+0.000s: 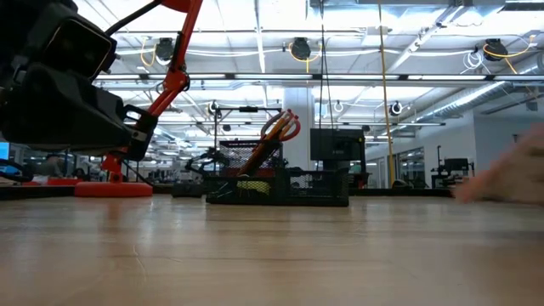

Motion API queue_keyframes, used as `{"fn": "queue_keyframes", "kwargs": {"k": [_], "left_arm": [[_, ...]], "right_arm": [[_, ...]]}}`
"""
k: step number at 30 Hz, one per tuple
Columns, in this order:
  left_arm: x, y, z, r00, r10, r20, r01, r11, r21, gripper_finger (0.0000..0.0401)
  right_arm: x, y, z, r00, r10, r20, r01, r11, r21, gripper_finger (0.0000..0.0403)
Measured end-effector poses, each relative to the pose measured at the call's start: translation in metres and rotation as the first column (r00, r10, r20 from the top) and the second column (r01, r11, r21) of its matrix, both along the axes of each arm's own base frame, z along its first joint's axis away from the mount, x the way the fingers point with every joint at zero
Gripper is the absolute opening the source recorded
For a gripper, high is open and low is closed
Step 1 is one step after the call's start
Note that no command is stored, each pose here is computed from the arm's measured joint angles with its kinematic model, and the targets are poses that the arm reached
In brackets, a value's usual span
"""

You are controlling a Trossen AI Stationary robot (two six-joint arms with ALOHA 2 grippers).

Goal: Pick and place office supplies into organizer
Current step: Put the pink sticky note into the black desk organizer

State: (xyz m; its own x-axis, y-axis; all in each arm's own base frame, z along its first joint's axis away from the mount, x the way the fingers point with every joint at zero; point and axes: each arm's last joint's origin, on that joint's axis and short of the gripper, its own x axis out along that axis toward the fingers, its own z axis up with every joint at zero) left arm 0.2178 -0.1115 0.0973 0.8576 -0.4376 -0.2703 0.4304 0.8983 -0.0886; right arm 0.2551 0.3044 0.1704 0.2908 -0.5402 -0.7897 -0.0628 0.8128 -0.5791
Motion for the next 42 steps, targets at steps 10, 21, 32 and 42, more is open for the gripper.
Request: {"fn": "queue_keyframes", "kwargs": {"k": [10,21,32,42], "left_arm": [[0.000,0.000,-0.001,1.000,0.002,-0.017,-0.002,1.000,0.001,0.0021],[0.000,0.000,-0.002,1.000,0.004,-0.023,-0.004,1.000,-0.004,0.0021],[-0.001,0.000,-0.002,1.000,0.003,-0.026,-0.003,1.000,-0.003,0.0021],[-0.001,0.000,-0.004,0.999,0.002,-0.044,-0.002,1.000,0.005,0.0021]], "right_arm": [[0.008,-0.009,0.031,0.999,0.029,0.028,-0.025,0.991,-0.134,0.0000],[0.034,-0.020,0.053,0.984,0.147,0.099,-0.119,0.962,-0.246,0.0000],[0.095,-0.097,0.056,0.999,0.036,0.035,-0.020,0.928,-0.371,0.0000],[0.128,-0.164,0.054,0.992,-0.121,-0.030,0.103,0.932,-0.349,0.0000]]}}
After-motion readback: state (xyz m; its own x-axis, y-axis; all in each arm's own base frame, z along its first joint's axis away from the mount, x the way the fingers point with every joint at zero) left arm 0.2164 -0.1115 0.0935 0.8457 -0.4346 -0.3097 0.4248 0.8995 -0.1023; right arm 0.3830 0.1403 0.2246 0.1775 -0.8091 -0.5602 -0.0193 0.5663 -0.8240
